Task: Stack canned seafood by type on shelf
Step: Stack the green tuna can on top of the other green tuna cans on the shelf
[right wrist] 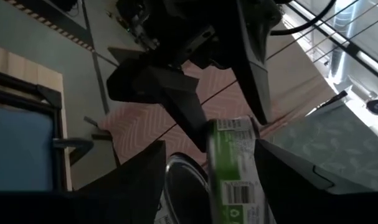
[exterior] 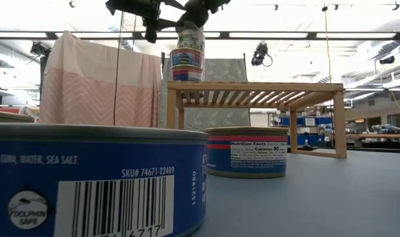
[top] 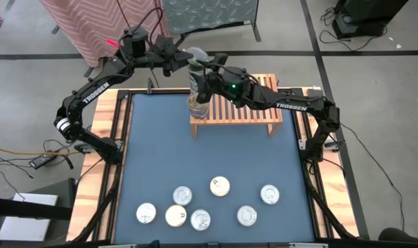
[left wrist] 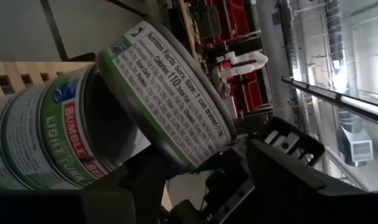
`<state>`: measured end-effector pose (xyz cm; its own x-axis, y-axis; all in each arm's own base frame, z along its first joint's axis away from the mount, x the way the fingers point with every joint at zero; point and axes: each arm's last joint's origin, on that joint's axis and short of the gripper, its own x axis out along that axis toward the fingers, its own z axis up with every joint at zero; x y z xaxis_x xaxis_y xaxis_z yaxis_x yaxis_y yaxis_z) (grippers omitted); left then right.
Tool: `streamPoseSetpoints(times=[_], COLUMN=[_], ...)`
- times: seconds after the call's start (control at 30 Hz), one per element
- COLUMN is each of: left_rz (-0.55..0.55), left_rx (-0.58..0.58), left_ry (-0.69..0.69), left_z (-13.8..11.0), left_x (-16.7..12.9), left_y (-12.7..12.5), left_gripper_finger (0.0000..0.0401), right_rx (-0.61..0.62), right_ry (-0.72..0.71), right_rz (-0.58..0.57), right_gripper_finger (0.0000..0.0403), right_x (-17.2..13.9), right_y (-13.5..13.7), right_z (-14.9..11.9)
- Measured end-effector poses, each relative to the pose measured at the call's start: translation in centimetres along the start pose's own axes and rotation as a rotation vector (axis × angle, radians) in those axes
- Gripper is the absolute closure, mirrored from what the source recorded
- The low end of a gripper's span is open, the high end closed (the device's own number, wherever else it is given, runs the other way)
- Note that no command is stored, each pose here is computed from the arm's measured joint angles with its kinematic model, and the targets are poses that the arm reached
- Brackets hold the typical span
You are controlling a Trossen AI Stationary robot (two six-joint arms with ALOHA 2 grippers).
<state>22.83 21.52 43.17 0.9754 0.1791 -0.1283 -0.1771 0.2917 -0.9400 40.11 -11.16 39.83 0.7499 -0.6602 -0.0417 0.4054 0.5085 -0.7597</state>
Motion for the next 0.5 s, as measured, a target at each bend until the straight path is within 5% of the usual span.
streamPoseSetpoints(times=[0.5], left_rz=[-0.005], left_rx=[-0.001], left_ry=[0.011], left_z=[-0.03], left_x=[0.0], left_y=[-0.01], left_gripper_finger=[0.0178], right_rx=[-0.001], right_ry=[0.039], right_rz=[-0.075], right_gripper_finger=[0.0155], right_x=[0.1], right_y=[-0.51], right_z=[-0.1])
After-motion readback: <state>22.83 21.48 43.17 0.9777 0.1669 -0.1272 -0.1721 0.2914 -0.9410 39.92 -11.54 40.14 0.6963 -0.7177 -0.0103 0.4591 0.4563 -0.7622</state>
